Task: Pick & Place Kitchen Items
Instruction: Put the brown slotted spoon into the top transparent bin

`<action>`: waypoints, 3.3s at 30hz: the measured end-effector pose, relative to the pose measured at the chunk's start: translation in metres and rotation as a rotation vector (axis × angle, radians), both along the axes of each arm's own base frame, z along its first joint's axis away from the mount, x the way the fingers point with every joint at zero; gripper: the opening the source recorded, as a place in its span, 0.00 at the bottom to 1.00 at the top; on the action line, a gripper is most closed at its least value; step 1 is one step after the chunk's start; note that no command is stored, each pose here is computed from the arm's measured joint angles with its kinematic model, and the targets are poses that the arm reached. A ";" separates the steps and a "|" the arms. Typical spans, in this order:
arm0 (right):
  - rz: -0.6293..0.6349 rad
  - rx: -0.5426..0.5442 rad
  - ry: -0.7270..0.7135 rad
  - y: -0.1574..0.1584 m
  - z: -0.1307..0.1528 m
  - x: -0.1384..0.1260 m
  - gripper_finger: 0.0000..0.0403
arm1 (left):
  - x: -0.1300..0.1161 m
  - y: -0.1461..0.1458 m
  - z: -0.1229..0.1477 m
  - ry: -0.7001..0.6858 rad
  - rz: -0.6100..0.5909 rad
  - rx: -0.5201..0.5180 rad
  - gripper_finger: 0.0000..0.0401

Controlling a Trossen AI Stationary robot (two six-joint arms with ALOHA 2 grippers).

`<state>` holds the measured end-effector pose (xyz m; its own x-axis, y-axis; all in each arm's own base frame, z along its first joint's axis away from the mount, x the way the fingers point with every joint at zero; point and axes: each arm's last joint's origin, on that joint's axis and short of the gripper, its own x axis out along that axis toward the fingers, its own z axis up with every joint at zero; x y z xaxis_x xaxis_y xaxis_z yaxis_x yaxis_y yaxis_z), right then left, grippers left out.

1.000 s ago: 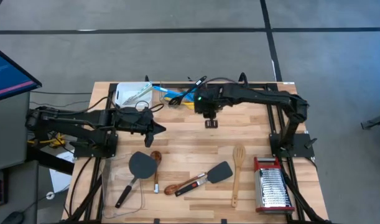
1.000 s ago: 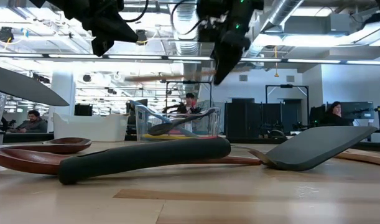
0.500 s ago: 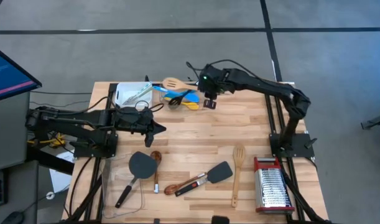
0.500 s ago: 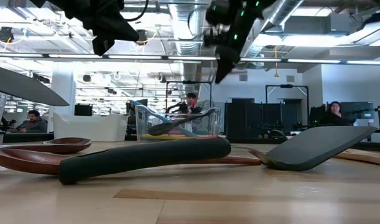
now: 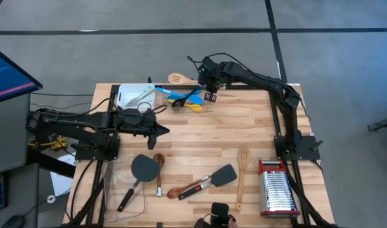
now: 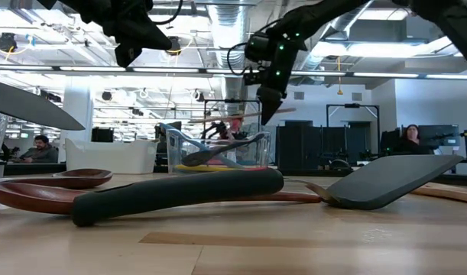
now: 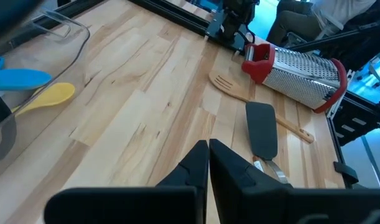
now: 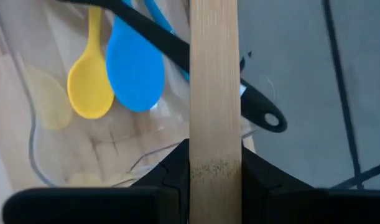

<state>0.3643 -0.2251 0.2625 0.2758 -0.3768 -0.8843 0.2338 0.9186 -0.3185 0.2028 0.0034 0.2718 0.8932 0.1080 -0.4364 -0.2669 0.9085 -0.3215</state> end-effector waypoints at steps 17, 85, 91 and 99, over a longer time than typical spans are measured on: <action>0.034 0.078 0.088 -0.004 -0.009 0.025 0.19 | 0.000 0.000 0.001 -0.006 0.001 0.003 0.00; 0.126 0.022 0.326 0.042 0.057 0.012 0.66 | 0.000 0.000 0.000 -0.005 0.001 0.002 0.00; 0.111 -0.006 0.214 0.064 0.096 0.001 0.66 | 0.000 0.000 0.001 -0.005 0.001 0.002 0.00; -0.146 0.070 0.004 0.098 0.127 -0.012 0.66 | 0.000 0.000 0.001 -0.007 0.001 0.002 0.00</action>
